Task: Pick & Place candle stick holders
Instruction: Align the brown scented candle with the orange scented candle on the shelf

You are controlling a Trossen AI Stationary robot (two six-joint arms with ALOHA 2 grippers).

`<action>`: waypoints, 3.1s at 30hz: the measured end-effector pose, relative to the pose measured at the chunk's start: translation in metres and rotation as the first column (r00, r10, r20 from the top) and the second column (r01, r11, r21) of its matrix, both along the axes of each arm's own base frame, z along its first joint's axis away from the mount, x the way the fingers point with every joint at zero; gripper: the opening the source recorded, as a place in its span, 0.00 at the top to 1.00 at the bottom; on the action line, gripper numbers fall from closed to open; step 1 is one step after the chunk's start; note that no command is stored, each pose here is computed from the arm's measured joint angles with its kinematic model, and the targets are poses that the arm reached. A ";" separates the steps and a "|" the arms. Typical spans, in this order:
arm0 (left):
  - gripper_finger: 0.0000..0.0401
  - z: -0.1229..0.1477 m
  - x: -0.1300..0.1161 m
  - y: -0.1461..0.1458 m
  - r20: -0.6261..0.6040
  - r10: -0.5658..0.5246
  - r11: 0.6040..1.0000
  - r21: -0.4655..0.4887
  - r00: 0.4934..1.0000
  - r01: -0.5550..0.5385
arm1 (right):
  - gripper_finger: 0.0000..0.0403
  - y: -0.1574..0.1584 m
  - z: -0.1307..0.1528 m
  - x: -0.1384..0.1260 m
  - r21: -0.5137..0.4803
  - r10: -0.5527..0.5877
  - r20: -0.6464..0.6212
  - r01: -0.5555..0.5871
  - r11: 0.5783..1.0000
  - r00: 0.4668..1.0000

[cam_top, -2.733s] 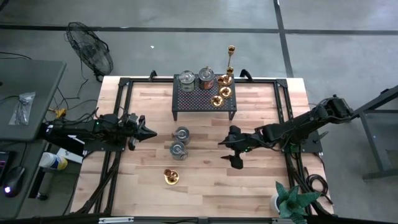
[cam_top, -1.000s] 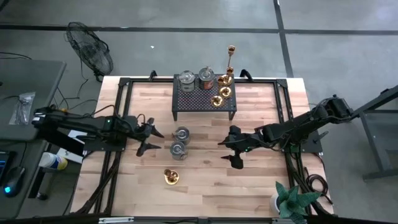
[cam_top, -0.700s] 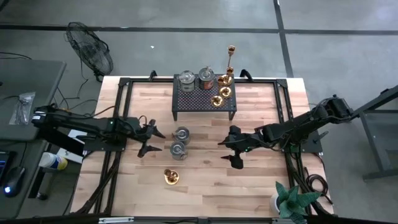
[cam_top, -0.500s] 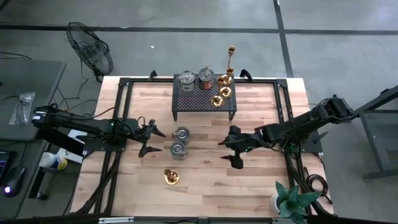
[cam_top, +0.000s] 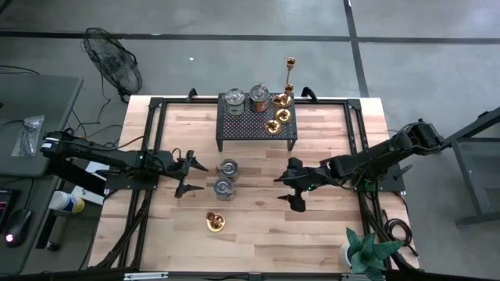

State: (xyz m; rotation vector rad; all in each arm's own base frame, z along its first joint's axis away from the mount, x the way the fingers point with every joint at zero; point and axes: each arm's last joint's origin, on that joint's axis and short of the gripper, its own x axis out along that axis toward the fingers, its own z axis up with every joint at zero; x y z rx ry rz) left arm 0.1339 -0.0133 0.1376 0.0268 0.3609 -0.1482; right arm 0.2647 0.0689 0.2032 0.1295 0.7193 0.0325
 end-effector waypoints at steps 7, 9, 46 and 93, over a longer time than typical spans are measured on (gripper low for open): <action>0.14 0.000 0.000 0.000 -0.001 0.001 1.000 -0.001 1.000 -0.001 | 0.22 0.000 0.000 0.000 -0.001 0.000 -0.003 0.000 1.000 1.000; 0.14 0.000 0.000 0.000 -0.002 0.001 1.000 -0.003 1.000 -0.001 | 0.22 0.000 -0.001 0.000 -0.002 0.000 -0.008 0.000 1.000 1.000; 0.14 0.000 0.000 0.002 -0.002 0.052 0.999 0.011 0.999 -0.052 | 0.22 -0.024 -0.003 -0.025 0.117 -0.063 0.393 0.019 0.993 0.917; 0.14 -0.001 0.000 0.006 0.000 0.177 0.983 0.060 0.984 -0.176 | 0.22 -0.059 -0.048 -0.113 0.171 -0.183 0.619 0.097 0.981 0.764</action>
